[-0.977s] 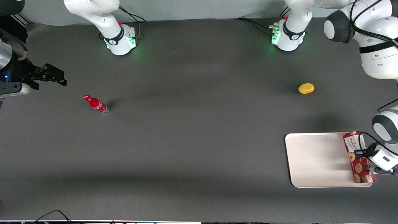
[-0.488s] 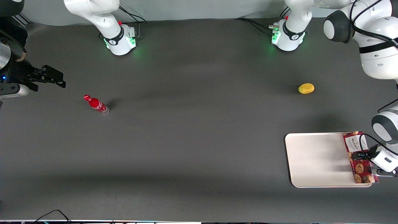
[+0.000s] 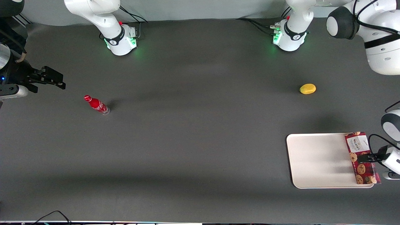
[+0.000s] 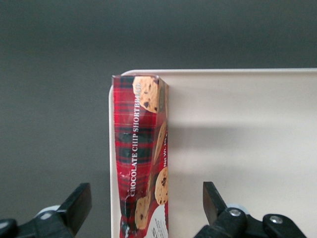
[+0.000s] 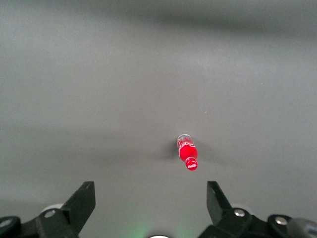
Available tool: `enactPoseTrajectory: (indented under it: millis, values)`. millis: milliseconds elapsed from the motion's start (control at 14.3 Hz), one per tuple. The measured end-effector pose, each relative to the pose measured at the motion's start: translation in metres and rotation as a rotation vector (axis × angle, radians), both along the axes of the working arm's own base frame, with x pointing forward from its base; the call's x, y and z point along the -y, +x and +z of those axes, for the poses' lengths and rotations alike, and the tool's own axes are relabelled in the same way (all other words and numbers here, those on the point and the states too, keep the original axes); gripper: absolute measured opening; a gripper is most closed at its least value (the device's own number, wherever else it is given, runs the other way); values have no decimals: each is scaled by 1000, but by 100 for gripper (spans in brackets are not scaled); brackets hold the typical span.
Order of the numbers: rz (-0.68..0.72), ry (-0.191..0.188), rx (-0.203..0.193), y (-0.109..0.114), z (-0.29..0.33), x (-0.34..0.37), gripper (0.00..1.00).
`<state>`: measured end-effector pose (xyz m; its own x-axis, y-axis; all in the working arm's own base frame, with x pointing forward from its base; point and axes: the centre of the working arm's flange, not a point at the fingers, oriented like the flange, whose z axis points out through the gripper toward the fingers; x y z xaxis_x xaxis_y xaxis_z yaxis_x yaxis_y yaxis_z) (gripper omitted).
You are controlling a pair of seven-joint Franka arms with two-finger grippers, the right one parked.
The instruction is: Place red cookie box on tray
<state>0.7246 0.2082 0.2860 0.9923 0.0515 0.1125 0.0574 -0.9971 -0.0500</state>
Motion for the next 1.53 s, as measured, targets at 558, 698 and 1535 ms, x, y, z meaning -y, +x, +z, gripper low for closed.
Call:
enactPoseTrajectory:
  millis: [558, 698, 1535]
  values:
    - [56, -76, -91, -26, 140, 47, 100]
    - [48, -78, -148, -49, 192, 67, 100]
    - [-37, -106, -178, -137, 296, 186, 100]
